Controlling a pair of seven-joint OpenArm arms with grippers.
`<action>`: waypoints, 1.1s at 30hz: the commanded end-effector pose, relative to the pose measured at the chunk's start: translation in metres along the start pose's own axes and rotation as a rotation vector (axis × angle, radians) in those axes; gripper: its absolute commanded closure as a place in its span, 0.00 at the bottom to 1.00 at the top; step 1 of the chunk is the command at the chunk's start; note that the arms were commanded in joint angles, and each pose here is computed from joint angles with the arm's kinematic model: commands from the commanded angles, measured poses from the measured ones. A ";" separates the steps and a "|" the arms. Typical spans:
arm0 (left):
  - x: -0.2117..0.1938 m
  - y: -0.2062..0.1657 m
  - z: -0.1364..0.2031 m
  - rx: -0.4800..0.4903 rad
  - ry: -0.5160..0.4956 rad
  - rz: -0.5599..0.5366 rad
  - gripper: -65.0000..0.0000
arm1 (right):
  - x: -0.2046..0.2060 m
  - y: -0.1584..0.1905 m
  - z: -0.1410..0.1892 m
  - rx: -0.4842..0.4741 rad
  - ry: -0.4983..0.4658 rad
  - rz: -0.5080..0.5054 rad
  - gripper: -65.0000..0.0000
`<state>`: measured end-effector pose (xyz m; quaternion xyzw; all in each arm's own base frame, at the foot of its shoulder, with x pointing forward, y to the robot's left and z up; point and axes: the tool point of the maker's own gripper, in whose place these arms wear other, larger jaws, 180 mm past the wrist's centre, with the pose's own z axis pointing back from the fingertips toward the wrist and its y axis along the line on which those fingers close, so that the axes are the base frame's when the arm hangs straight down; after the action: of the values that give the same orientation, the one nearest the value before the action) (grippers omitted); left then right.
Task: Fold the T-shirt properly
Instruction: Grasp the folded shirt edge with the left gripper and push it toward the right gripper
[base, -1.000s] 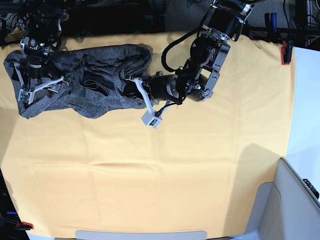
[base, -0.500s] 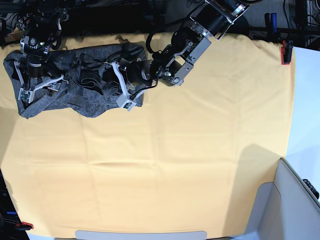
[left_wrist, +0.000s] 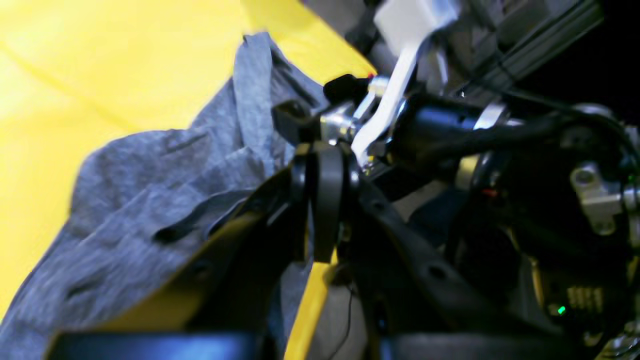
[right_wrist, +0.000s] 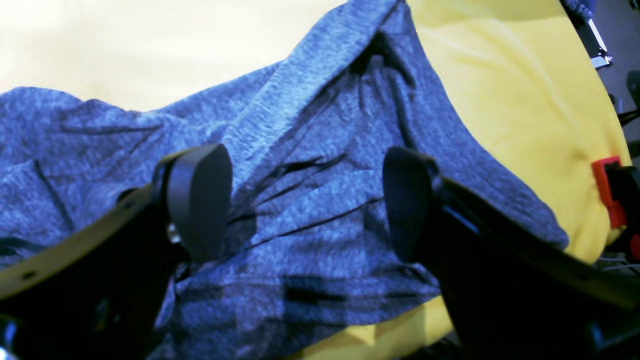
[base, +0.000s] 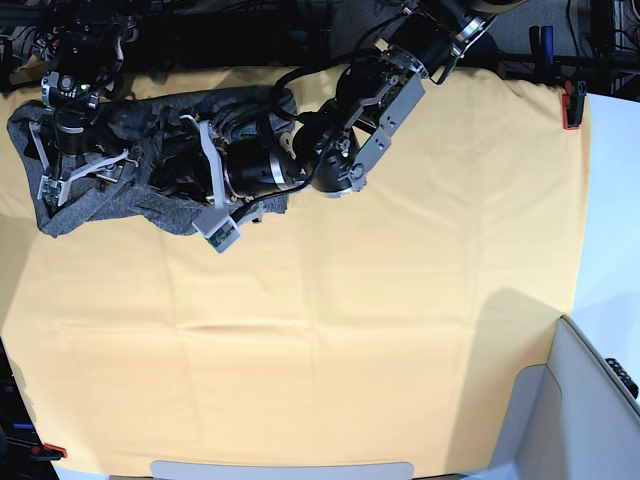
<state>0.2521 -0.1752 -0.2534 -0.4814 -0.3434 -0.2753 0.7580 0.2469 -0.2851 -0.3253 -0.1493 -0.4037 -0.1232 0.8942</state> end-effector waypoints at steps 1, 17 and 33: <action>0.003 0.014 0.006 0.055 -0.003 0.025 0.99 | 0.013 -0.004 0.002 -0.014 -0.048 0.004 0.28; -0.076 0.090 0.043 0.372 0.146 0.282 0.99 | 0.029 -0.058 0.005 -0.151 -0.091 -0.057 0.28; -0.077 0.093 0.030 0.380 0.144 0.303 0.99 | 0.036 -0.110 0.017 -0.132 -0.034 0.427 0.28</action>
<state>0.2582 -0.0983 -0.3696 -0.3429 -0.2383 -0.1211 0.9005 0.2195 -0.3773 -0.2806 -0.2740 -0.3601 0.0447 0.8906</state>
